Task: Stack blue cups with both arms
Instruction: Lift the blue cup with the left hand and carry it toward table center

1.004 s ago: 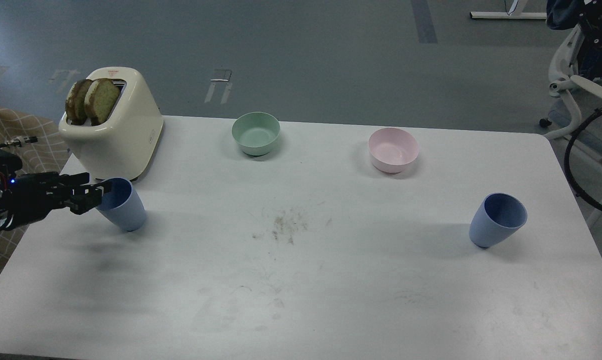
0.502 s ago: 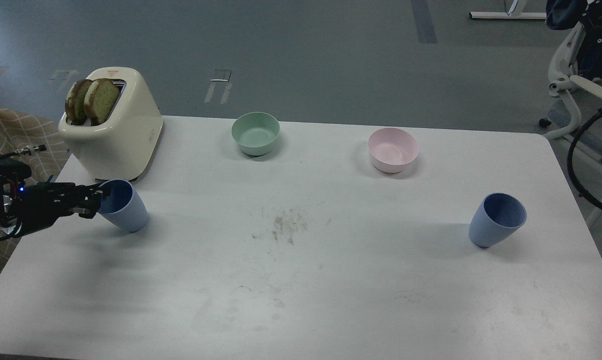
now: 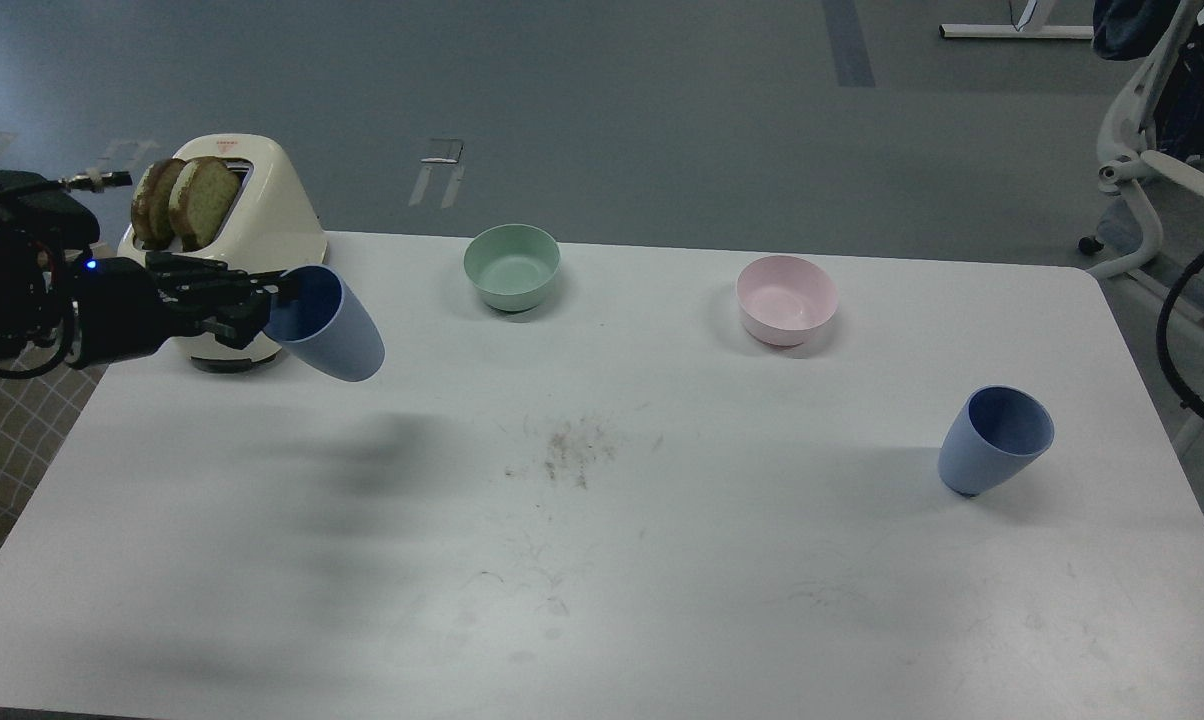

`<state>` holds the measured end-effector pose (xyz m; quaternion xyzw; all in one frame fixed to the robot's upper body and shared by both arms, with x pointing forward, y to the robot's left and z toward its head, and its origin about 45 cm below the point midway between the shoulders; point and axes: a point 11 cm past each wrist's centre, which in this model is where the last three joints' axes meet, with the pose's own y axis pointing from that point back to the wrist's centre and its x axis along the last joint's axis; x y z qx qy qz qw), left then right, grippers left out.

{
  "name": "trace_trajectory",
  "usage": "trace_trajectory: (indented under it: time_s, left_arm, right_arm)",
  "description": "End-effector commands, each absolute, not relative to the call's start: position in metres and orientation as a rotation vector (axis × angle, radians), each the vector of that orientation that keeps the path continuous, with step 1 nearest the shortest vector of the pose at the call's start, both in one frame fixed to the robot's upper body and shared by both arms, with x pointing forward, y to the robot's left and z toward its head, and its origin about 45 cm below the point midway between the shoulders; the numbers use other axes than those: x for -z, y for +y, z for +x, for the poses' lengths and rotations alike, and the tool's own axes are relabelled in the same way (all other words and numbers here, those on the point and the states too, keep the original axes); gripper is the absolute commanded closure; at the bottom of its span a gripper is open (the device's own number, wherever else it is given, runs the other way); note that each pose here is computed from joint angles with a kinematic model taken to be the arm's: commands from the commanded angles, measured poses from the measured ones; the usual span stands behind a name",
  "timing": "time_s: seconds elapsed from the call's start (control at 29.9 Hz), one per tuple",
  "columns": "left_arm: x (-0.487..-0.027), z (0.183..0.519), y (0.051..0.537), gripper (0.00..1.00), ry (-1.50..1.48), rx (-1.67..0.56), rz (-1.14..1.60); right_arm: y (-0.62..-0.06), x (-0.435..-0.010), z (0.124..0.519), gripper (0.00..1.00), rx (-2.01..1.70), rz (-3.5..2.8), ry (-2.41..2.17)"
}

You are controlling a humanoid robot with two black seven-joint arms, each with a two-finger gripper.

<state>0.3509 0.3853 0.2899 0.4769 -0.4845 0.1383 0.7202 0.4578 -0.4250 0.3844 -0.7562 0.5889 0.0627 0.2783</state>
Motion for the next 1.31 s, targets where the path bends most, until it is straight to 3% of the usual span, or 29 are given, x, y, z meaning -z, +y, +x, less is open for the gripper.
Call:
trace_trajectory:
  time_s: [0.0,0.3,0.57,0.84,1.27]
  left_arm:
    - [-0.307,0.366,0.340,1.00,-1.136,-0.223,0.992]
    - [-0.298,0.392,0.217,1.00,-1.169,-0.103,0.847]
    - [-0.247,0.387,0.184,1.00,-1.175,0.051,0.941]
    - [-0.232,0.406,0.180,1.00,-1.137,0.024,0.989]
    - [-0.223,0.404,0.180,1.00,-1.126,0.042,1.008]
  right_arm:
    - [-0.432,-0.386,0.455,0.00,-0.161,-2.011,1.590]
    - [-0.449,-0.383,0.447,0.00,-0.151,-1.988,1.632]
    - [-0.465,-0.380,0.440,0.00,-0.147,-1.960,1.667]
    - [-0.473,-0.368,0.433,0.00,-0.182,-1.924,1.676]
    - [-0.505,-0.275,0.384,0.00,-0.393,-1.815,1.818]
